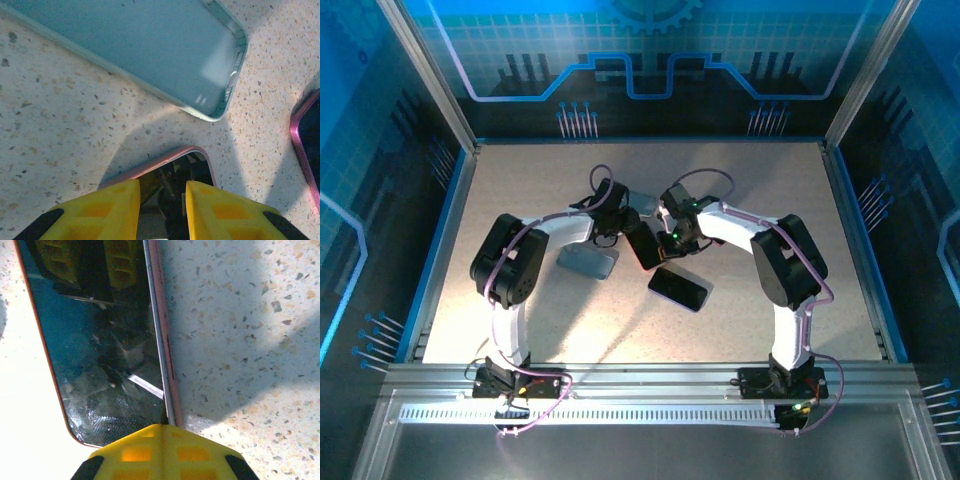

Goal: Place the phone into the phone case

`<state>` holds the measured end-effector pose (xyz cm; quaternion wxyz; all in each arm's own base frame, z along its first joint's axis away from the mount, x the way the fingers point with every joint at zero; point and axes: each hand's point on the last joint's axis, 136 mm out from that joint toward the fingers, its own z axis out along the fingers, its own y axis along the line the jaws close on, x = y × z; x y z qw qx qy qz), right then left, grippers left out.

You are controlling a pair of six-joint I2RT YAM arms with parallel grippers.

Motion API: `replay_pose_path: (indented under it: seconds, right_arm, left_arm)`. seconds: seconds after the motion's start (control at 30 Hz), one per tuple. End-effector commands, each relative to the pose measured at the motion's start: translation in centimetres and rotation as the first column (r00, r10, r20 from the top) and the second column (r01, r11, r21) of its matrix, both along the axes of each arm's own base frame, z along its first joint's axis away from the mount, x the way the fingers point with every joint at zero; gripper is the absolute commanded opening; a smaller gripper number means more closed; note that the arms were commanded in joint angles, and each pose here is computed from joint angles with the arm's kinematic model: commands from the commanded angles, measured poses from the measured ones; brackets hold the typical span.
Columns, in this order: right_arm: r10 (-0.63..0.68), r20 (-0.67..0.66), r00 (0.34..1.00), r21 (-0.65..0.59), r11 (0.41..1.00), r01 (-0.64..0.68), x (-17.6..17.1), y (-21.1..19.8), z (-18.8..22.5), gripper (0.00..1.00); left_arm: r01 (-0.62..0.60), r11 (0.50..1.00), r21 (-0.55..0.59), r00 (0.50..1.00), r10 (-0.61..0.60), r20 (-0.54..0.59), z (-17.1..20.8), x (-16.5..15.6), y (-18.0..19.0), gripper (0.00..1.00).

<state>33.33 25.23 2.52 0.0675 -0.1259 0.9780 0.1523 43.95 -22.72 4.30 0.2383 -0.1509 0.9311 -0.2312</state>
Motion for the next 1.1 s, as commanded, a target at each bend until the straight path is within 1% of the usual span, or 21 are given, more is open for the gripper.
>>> replay_pose_path:
  seconds: [0.0,0.17,0.33,0.4,0.5,0.63,0.8,1.07]
  right_arm:
    - [0.036,-0.169,0.985,-0.14,0.988,-0.06,-5.0,-1.7,-6.9,0.0]
    - [0.029,-0.241,0.97,-0.181,0.981,-0.074,-7.5,-2.6,-9.8,0.0]
    - [0.02,-0.261,0.965,-0.173,0.983,-0.067,-7.8,-2.6,-10.4,0.0]
    - [0.002,-0.256,0.967,-0.142,0.989,-0.039,-7.4,-2.3,-9.9,0.0]
    - [-0.063,-0.265,0.962,-0.055,0.997,0.05,-6.4,-1.9,-8.9,0.0]
    - [-0.144,-0.243,0.959,0.031,0.987,0.156,-4.4,-2.2,-7.2,0.0]
    - [-0.199,-0.193,0.961,0.054,0.975,0.213,-2.3,-3.2,-5.5,0.0]
    - [-0.251,-0.157,0.955,0.054,0.964,0.262,-1.0,-4.9,-5.0,0.0]
  left_arm:
    - [0.003,1.0,-0.004,0.999,-0.003,-0.041,-1.7,-0.9,-0.4,0.31]
    - [0.001,1.0,0.0,0.998,-0.001,-0.064,-2.8,-1.3,-0.4,0.3]
    - [-0.004,1.0,0.012,0.996,0.005,-0.09,-4.0,-1.9,-0.1,0.3]
    - [-0.005,1.0,0.01,0.995,0.006,-0.095,-4.3,-1.9,-0.1,0.3]
    - [0.002,1.0,0.002,0.994,-0.002,-0.107,-4.8,-1.8,-0.4,0.3]
    - [0.036,0.999,0.005,0.993,-0.036,-0.113,-5.3,-1.5,-1.8,0.31]
    - [0.082,0.997,-0.004,0.991,-0.082,-0.108,-5.3,-0.3,-4.4,0.31]
    - [0.1,0.994,-0.038,0.991,-0.103,-0.084,-4.9,2.1,-7.1,0.31]
